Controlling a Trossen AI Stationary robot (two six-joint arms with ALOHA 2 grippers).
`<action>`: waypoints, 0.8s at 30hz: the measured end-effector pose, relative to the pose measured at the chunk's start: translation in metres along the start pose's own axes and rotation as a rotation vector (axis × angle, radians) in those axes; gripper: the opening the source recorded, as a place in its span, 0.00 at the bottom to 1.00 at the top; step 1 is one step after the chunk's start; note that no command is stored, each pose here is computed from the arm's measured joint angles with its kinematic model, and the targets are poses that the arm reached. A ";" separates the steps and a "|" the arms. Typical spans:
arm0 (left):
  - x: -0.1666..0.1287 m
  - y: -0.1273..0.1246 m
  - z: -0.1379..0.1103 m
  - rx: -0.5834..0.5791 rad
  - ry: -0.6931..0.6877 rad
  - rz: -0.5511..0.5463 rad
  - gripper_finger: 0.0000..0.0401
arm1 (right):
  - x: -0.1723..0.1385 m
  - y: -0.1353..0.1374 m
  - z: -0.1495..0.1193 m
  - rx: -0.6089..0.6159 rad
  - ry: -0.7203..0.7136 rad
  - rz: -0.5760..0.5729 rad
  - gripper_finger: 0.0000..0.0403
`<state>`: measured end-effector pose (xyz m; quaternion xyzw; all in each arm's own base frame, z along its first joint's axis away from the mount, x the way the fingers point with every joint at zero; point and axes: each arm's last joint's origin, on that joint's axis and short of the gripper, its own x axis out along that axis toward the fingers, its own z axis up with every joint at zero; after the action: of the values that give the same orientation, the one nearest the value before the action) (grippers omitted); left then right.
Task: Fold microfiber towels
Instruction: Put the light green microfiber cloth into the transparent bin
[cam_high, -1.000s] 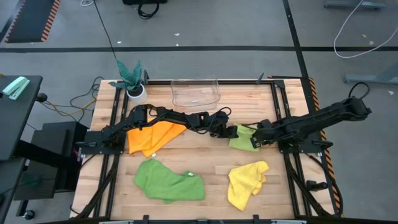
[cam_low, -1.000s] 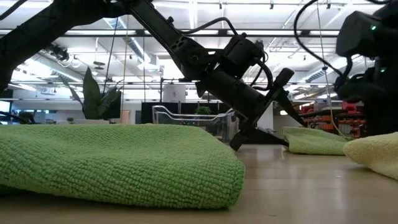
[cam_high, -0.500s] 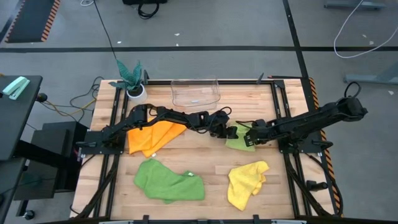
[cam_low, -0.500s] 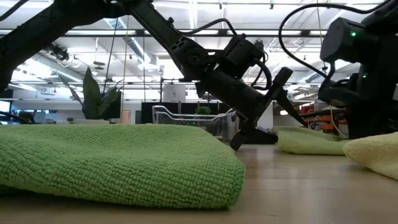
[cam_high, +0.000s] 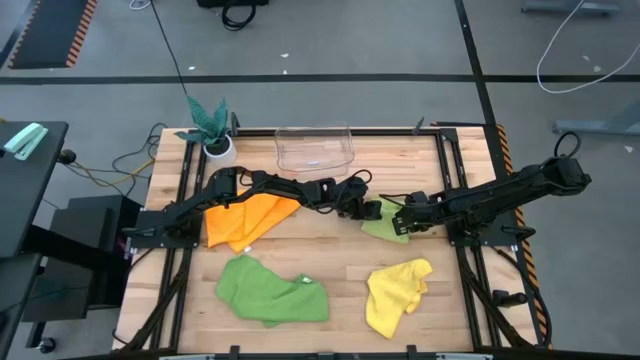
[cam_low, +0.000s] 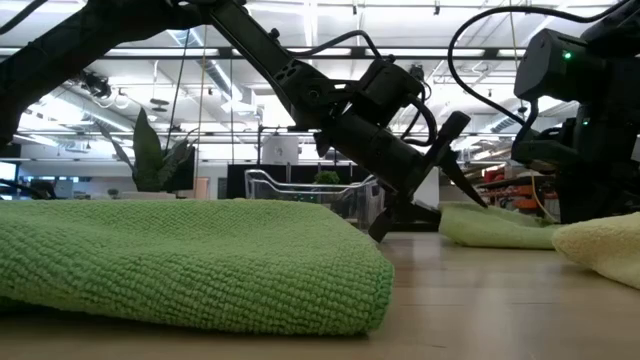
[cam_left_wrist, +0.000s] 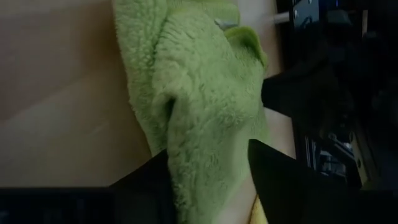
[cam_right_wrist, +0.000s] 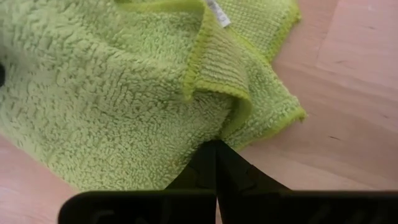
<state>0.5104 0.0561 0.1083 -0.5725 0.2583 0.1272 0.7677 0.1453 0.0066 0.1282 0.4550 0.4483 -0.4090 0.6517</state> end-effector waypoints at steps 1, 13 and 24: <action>0.000 0.000 0.000 0.000 -0.005 0.002 0.40 | 0.000 0.000 0.000 -0.001 0.000 0.002 0.00; 0.000 0.000 0.001 0.057 -0.025 0.010 0.04 | -0.001 0.003 0.001 -0.019 -0.005 0.025 0.00; 0.000 -0.002 0.002 0.096 -0.030 -0.020 0.02 | -0.040 0.025 0.012 -0.101 -0.031 -0.049 0.00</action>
<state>0.5120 0.0572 0.1099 -0.5356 0.2466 0.1156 0.7993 0.1602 0.0066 0.1744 0.4042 0.4692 -0.4085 0.6705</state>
